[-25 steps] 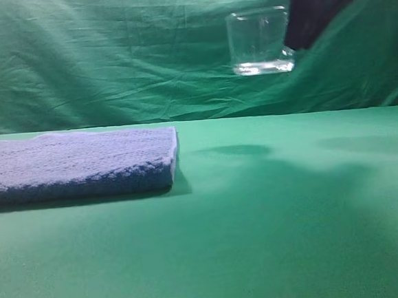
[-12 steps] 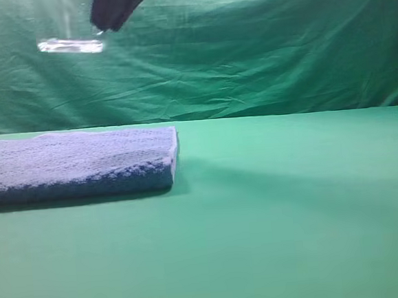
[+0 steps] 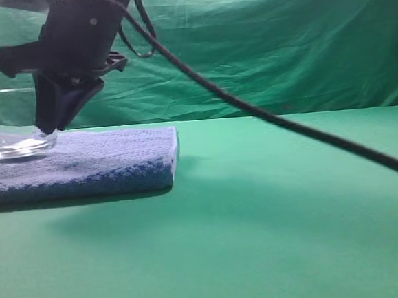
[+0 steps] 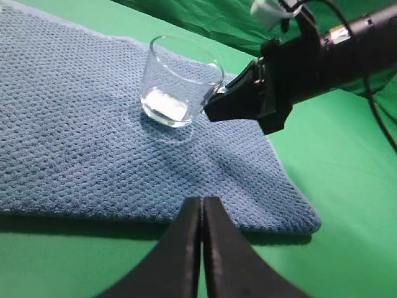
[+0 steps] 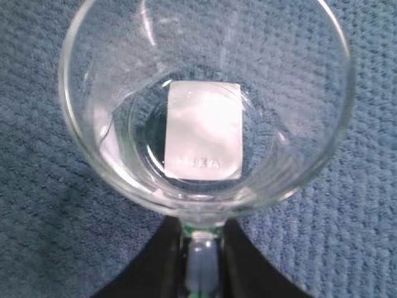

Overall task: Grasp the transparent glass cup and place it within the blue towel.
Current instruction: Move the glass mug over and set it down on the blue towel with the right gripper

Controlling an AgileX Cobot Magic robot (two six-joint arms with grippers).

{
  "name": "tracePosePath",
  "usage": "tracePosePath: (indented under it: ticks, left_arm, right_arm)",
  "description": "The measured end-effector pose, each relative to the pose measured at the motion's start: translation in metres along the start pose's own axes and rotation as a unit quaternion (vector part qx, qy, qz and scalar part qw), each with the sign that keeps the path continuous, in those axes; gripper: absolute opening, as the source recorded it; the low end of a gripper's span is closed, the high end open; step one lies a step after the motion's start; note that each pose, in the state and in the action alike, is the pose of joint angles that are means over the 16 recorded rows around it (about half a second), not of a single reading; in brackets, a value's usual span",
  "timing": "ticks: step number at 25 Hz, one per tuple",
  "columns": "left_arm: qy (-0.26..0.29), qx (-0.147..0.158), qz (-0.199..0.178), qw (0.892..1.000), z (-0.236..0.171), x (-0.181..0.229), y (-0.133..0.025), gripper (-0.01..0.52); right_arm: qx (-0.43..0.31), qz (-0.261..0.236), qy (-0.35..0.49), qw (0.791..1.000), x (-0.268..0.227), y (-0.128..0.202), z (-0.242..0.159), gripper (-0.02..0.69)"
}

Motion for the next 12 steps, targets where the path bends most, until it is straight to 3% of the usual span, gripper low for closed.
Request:
tracePosePath:
  ticks: [4, 6, 12]
  left_arm:
    - [0.000, 0.000, 0.000, 1.000, 0.000, 0.000, 0.000, 0.000]
    - [0.000, 0.000, 0.000, 1.000, 0.000, 0.000, 0.000, 0.000]
    - [0.000, 0.000, 0.000, 1.000, 0.000, 0.000, 0.000, 0.000]
  right_arm:
    - [0.017, 0.001, -0.002, 1.000, -0.020, -0.003, 0.008, 0.421]
    - [0.028, 0.001, -0.001, 1.000, -0.037, -0.005, 0.013, 0.416]
    - [0.067, -0.018, 0.012, 0.998, -0.116, -0.013, 0.024, 0.257]
Point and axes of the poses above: a point on each arm's last joint axis where the gripper is mounted, x pointing out along that axis toward the gripper, y along the wrist's bending axis when the last joint is at zero, z = x × y, the point moved 10 cm from there along x, pointing out along that axis toward the gripper
